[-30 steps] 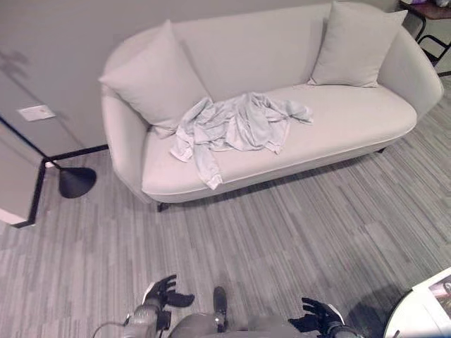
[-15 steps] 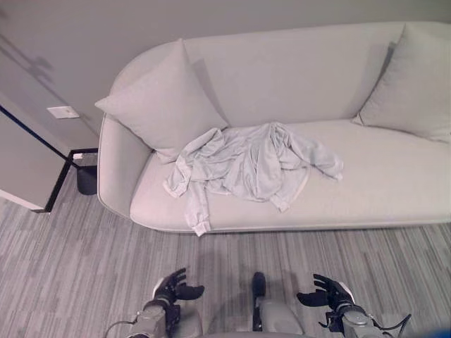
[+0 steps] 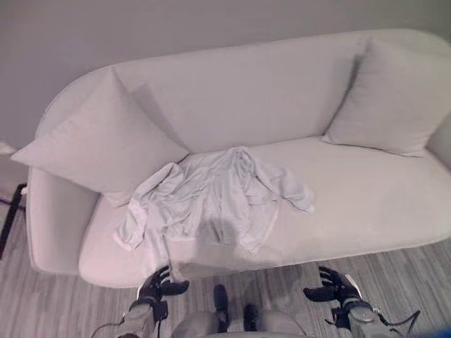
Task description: Hang the clothes on the sofa on the clothes rack.
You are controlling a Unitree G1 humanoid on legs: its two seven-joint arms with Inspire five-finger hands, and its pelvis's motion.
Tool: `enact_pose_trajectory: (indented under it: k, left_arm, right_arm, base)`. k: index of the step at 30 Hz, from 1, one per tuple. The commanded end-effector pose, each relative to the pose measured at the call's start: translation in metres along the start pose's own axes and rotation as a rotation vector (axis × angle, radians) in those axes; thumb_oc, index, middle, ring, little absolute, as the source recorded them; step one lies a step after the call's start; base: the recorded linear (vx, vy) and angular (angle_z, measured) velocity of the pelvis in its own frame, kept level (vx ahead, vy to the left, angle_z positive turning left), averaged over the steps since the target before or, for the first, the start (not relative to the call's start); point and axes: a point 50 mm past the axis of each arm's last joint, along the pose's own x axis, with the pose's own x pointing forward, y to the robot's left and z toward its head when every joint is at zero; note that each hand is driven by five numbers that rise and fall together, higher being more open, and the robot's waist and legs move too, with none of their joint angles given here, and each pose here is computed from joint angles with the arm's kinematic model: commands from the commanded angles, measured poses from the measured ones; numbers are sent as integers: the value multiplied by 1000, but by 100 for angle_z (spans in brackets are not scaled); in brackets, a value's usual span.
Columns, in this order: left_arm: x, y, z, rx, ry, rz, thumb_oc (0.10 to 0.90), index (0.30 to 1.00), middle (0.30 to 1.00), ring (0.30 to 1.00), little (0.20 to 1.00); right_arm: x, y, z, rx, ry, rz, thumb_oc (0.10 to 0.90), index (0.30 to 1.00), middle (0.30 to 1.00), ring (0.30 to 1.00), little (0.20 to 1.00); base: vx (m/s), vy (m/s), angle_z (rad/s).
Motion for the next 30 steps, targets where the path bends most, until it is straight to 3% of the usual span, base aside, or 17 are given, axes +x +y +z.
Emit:
enact_pose_trajectory:
  k: [1,3,5,7,9,13,14,15,22,26,30]
  left_arm:
    - [-6,25,60,-4,-290,82,800,900,900,900,900]
    - [-9,21,82,7,-382,68,800,900,900,900,900]
    - [-35,19,186,409,-804,165,800,900,900,900,900]
    - [-59,-14,264,553,-1096,192,800,900,900,900,900]
    - [-64,-19,278,579,-1147,207,800,900,900,900,900]
    - [-107,-37,359,639,-1400,344,800,900,900,900,900]
    - [-108,-37,360,636,-1402,346,800,900,900,900,900]
    - [-127,-35,391,686,-1467,432,800,900,900,900,900]
    - [-157,-28,428,745,-1538,563,800,900,900,900,900]
    - [-185,-8,455,753,-1579,699,800,900,900,900,900]
    - [-193,-1,463,777,-1572,735,800,900,900,900,900]
  right_arm:
    - [-10,-49,64,-81,-307,-178,800,900,900,900,900]
    - [-14,-66,80,-103,-368,-237,800,900,900,900,900]
    - [-32,-105,150,-210,-606,-385,800,900,900,900,900]
    - [-50,-116,230,-276,-833,-443,800,900,900,900,900]
    - [-54,-117,248,-279,-876,-453,800,900,900,900,900]
    - [-85,-126,341,-235,-1048,-530,800,900,900,900,900]
    - [-85,-126,343,-235,-1052,-530,800,900,900,900,900]
    - [-111,-127,384,-230,-1137,-554,800,900,900,900,900]
    - [-150,-118,437,-212,-1244,-556,800,900,900,900,900]
    - [-176,-114,461,-222,-1313,-572,800,900,900,900,900]
    - [-185,-107,470,-230,-1344,-553,800,900,900,900,900]
  base:
    - [17,35,-4]
    - [37,-73,26]
    - [52,-275,29]
    - [-154,-255,50]
    - [-133,-105,33]
    - [-114,-72,0]
    - [-83,-20,11]
    - [-47,-1,8]
    - [-2,8,4]
    - [34,5,11]
    - [37,16,10]
